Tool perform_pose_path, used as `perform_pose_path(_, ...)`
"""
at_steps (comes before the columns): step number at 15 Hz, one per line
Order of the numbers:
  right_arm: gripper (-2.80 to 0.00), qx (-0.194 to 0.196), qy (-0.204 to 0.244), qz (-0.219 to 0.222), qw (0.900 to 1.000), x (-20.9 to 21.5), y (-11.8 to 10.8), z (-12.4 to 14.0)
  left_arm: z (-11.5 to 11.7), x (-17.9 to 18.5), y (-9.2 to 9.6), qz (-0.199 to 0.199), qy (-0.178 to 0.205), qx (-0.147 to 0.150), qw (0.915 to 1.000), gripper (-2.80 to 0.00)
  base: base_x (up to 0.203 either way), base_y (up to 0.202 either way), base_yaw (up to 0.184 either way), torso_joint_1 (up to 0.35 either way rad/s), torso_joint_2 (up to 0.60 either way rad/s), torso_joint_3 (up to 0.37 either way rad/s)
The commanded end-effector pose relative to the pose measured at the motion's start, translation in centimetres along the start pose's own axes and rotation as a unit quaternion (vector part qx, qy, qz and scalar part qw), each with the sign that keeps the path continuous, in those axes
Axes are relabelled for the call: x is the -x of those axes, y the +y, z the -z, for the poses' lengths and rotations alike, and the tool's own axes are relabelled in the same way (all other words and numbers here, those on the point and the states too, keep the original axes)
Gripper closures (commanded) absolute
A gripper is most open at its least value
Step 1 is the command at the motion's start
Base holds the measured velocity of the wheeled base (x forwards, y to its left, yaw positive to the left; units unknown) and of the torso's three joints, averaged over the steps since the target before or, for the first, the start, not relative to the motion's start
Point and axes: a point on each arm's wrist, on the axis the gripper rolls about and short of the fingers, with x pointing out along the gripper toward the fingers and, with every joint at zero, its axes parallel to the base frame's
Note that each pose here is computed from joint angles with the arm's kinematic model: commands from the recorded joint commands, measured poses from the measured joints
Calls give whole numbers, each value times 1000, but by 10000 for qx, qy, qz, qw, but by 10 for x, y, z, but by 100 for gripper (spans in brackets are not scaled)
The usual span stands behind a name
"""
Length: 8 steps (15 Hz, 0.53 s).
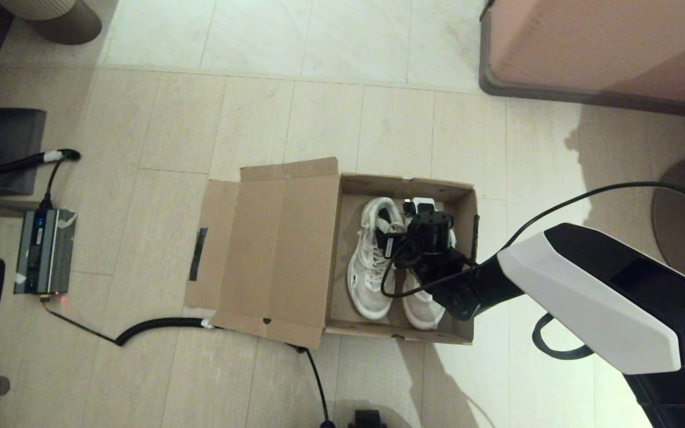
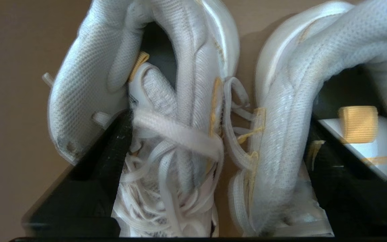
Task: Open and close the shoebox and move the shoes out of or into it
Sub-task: Put the shoes out of the shoe box
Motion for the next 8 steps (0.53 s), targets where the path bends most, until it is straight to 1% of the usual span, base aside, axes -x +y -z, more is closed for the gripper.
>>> perform_pose_path(1, 0, -17, -51, 17, 10000, -3, -1, 0, 2, -1, 0, -1, 43, 1, 10000, 0, 0, 0, 0, 0, 0, 0)
perform_pose_path(3, 0, 62, -60, 41, 10000, -4, -3, -1, 2, -1, 0, -1, 43, 1, 10000, 0, 0, 0, 0, 0, 0, 0)
perform_pose_path(5, 0, 71, -61, 44, 9999, -5, -4, 0, 2, -1, 0, -1, 50, 1, 10000, 0, 0, 0, 0, 0, 0, 0)
perform_pose_path(8, 0, 67, -59, 124, 9999, -11, -10, 3, 2, -1, 0, -1, 43, 1, 10000, 0, 0, 0, 0, 0, 0, 0)
